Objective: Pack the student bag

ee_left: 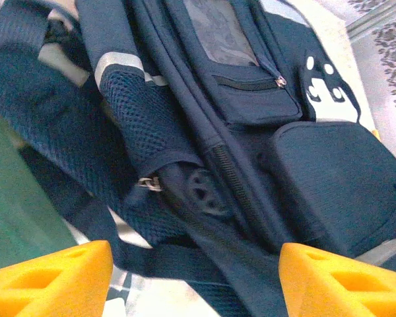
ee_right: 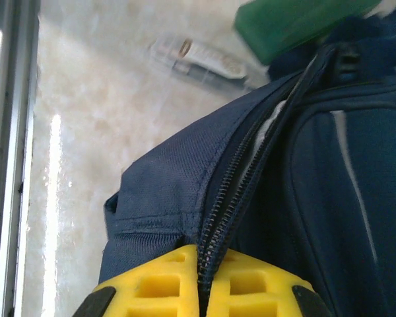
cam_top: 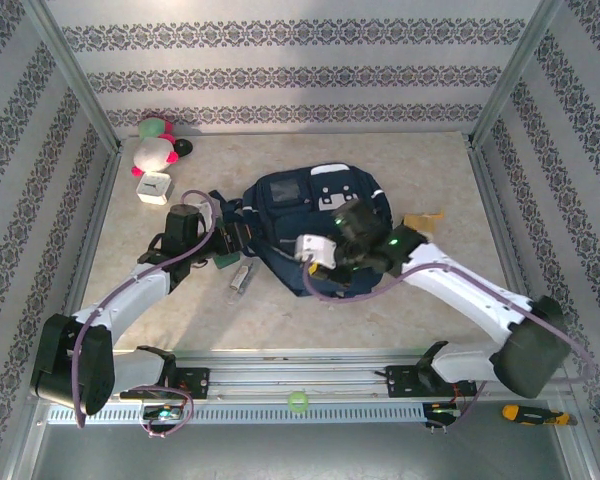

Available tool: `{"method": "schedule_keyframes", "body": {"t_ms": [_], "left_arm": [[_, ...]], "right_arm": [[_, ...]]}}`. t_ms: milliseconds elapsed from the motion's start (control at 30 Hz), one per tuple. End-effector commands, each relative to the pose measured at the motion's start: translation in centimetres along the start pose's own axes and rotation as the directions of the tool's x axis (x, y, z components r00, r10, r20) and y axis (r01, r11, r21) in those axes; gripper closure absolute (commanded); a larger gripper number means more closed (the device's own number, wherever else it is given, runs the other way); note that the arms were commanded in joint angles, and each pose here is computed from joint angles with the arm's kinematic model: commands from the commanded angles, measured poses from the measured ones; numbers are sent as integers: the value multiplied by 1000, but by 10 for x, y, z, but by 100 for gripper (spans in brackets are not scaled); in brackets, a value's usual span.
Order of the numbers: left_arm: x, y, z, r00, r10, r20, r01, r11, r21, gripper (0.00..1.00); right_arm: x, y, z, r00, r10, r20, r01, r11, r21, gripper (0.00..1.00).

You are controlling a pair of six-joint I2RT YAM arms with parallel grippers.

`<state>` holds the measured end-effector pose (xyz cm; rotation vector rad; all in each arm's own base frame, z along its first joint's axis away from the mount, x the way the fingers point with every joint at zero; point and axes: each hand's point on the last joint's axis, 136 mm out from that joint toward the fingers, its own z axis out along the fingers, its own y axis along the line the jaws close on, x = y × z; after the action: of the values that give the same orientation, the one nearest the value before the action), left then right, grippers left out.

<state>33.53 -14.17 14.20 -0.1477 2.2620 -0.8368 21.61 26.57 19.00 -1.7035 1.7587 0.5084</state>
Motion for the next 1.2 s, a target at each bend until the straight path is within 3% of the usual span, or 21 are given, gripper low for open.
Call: {"method": "schedule_keyframes", "body": {"t_ms": [0, 233, 367, 733, 900, 1100, 1167], "left_arm": [[-13, -12, -4, 994, 61, 86, -68, 994, 83, 33], [-20, -30, -9, 962, 14, 273, -93, 956, 279, 33], [-14, -33, 6, 970, -34, 241, -53, 936, 348, 34], [22, -29, 37, 945, 199, 260, -272, 919, 285, 39], [30, -29, 47, 935, 216, 282, -297, 910, 291, 61], [27, -39, 49, 923, 218, 317, -326, 880, 345, 66], [26, -44, 47, 918, 218, 331, -336, 870, 361, 72]], "right_arm": [[-30, 5, -48, 985, -83, 152, 94, 994, -62, 100], [-34, -19, -80, 982, -69, 178, 77, 996, -40, 100], [-36, -21, -86, 978, -73, 194, 81, 996, -35, 100], [-40, -25, -90, 976, -87, 200, 95, 995, -31, 100], [-39, -30, -89, 979, -91, 184, 96, 995, -19, 100], [-36, -27, -88, 979, -90, 181, 97, 995, -25, 100], [-35, -26, -88, 980, -89, 177, 94, 995, -24, 100]]}}
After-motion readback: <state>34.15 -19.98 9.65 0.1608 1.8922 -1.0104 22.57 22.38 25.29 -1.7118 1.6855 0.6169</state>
